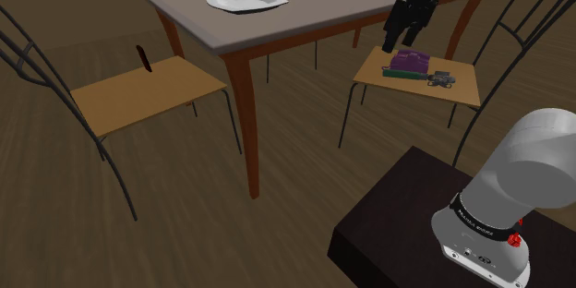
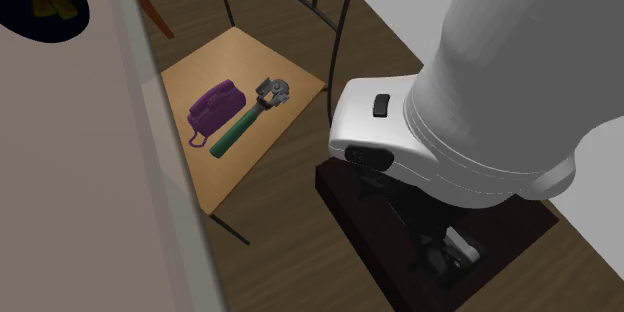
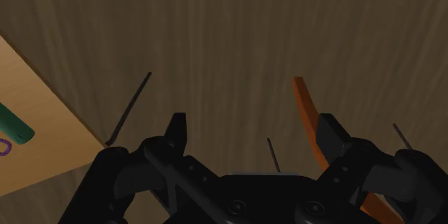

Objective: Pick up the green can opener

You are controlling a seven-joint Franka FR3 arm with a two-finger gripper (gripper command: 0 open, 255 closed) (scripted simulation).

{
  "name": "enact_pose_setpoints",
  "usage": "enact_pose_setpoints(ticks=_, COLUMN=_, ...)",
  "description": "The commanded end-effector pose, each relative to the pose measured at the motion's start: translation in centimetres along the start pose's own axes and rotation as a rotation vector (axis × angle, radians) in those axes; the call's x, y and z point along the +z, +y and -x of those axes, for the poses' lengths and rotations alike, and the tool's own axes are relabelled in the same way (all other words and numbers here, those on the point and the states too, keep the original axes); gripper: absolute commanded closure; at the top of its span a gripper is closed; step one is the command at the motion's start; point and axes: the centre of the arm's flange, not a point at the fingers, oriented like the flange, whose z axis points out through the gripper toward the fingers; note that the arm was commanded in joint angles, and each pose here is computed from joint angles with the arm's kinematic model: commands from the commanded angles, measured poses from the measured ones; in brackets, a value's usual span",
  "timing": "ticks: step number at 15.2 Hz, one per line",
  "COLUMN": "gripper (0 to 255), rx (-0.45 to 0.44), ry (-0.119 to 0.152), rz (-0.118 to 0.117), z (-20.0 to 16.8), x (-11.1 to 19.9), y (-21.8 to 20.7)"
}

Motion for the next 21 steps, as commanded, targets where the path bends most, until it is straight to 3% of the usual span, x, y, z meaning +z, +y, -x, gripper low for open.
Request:
enact_pose_setpoints(ticks=1, gripper=0, rx=0.000, ry=0.000, rz=0.000, z=0.0, x=0.0, y=0.0)
enact_pose_setpoints(ticks=21, gripper=0, rx=-0.225, ry=-0.139, rz=0.038, z=-3.5, x=10.3, y=23.5)
